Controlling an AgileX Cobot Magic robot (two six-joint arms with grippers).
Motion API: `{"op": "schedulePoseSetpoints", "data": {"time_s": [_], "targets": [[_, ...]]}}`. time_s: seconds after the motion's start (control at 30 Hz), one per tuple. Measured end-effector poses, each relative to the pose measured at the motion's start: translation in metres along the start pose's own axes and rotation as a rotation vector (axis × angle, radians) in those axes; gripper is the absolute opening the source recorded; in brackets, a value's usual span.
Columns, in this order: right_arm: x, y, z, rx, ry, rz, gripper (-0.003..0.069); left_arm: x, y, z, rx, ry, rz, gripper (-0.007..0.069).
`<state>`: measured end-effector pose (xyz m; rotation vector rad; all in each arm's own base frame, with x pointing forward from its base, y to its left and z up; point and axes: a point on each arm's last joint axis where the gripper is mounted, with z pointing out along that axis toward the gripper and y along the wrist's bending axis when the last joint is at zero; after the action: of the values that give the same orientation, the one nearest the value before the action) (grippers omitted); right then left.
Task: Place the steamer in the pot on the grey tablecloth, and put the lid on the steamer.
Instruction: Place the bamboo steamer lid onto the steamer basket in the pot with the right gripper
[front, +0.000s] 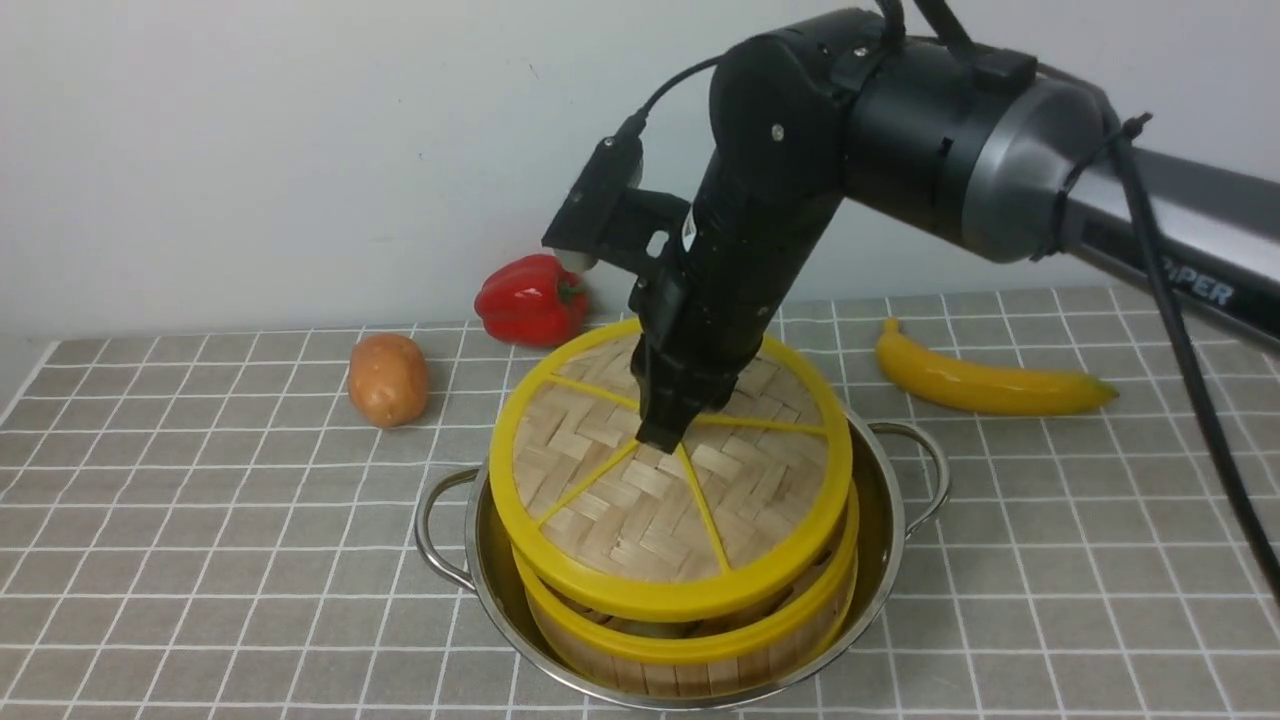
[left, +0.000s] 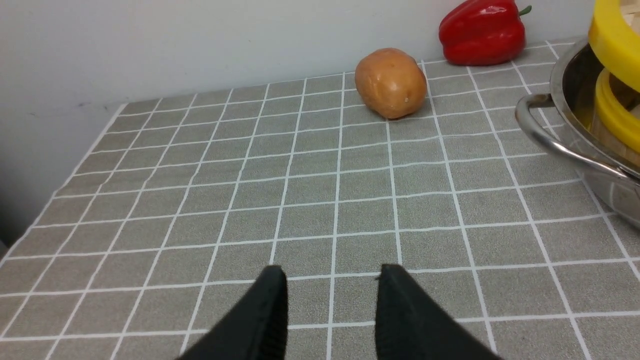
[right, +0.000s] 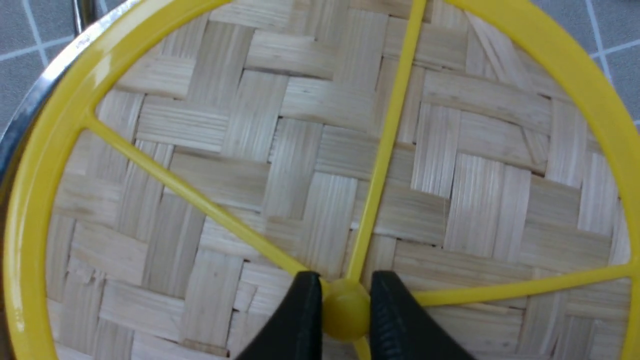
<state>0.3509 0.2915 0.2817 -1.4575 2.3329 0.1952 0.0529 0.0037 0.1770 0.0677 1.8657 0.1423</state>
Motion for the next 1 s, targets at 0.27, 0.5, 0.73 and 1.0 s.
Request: {"op": "schedulePoseSetpoints", "data": {"time_s": [0.27, 0.5, 0.73, 1.0], "targets": [[0.005, 0.004, -0.02, 0.007, -0.021, 0.045, 0.0137, 0.0, 0.0, 0.0, 0.0, 0.0, 0.0, 0.0243], [0.008, 0.008, -0.014, -0.034, -0.008, 0.055, 0.0137, 0.0, 0.0, 0.0, 0.0, -0.001, 0.0, 0.0243], [0.01, 0.006, -0.003, -0.022, 0.025, 0.03, 0.0137, 0.0, 0.0, 0.0, 0.0, -0.001, 0.0, 0.0243], [0.015, -0.003, 0.008, -0.02, 0.05, 0.023, 0.0137, 0.0, 0.0, 0.0, 0.0, -0.001, 0.0, 0.0243]]}}
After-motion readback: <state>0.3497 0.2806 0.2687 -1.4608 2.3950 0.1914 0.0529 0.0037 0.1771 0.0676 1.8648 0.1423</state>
